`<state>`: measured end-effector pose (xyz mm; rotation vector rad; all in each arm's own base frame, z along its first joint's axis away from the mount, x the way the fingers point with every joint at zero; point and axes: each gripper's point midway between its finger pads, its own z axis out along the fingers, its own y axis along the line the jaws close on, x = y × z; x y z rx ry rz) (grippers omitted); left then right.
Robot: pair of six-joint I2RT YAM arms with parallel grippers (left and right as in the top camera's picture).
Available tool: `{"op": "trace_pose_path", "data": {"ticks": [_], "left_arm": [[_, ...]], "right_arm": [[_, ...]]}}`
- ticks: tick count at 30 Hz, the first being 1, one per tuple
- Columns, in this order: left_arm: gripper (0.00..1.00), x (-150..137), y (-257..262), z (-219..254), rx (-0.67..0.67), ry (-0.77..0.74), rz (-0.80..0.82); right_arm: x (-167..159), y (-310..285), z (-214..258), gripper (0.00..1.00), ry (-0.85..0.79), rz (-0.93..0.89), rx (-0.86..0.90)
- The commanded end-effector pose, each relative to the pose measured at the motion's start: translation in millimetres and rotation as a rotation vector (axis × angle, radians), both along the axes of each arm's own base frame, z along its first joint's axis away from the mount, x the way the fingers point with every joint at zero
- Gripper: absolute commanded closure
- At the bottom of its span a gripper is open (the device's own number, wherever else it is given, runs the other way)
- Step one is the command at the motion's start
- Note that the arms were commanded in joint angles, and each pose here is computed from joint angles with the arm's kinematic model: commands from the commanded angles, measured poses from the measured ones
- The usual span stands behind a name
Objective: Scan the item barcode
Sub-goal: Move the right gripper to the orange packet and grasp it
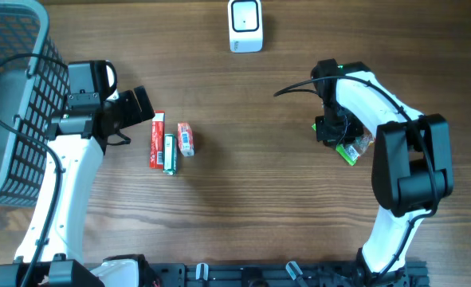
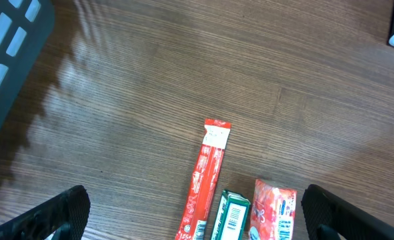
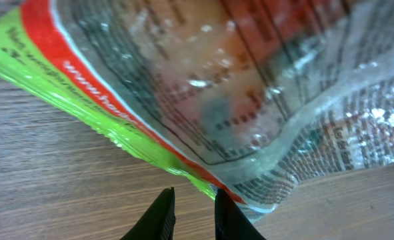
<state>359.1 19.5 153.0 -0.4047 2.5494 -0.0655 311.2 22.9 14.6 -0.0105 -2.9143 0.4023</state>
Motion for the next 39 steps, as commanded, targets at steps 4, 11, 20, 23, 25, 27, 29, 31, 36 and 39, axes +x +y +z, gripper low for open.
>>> {"op": "trace_pose_path", "data": {"ticks": [4,11,20,23,25,27,29,31,36,39], "left_arm": [[0.0,0,3,1,0.017,-0.004,-0.004],[0.0,0,3,1,0.017,-0.004,-0.004],[0.0,0,3,1,0.017,-0.004,-0.004],[0.0,0,3,1,0.017,-0.004,-0.004],[0.0,0,3,1,0.017,-0.004,-0.004],[0.0,0,3,1,0.017,-0.004,-0.004],[0.0,0,3,1,0.017,-0.004,-0.004],[0.0,0,3,1,0.017,-0.004,-0.004],[0.0,0,3,1,0.017,-0.004,-0.004],[0.0,0,3,1,0.017,-0.004,-0.004]], "right_arm": [[7,90,43,0.64,-0.11,0.127,0.46],[8,243,111,0.53,-0.392,0.287,0.766],[-26,348,114,0.01,-0.464,0.428,0.887],[-18,353,96,0.03,-0.544,0.4,0.778],[-11,360,92,0.0,-0.614,0.415,0.734],[-12,371,93,0.0,-0.63,0.436,0.761],[-11,372,94,0.18,-0.635,0.435,0.765],[-8,370,90,0.29,-0.643,0.392,0.751],[-7,374,55,0.29,-0.605,0.382,0.714],[-1,386,34,0.32,-0.62,0.393,0.721]]}}
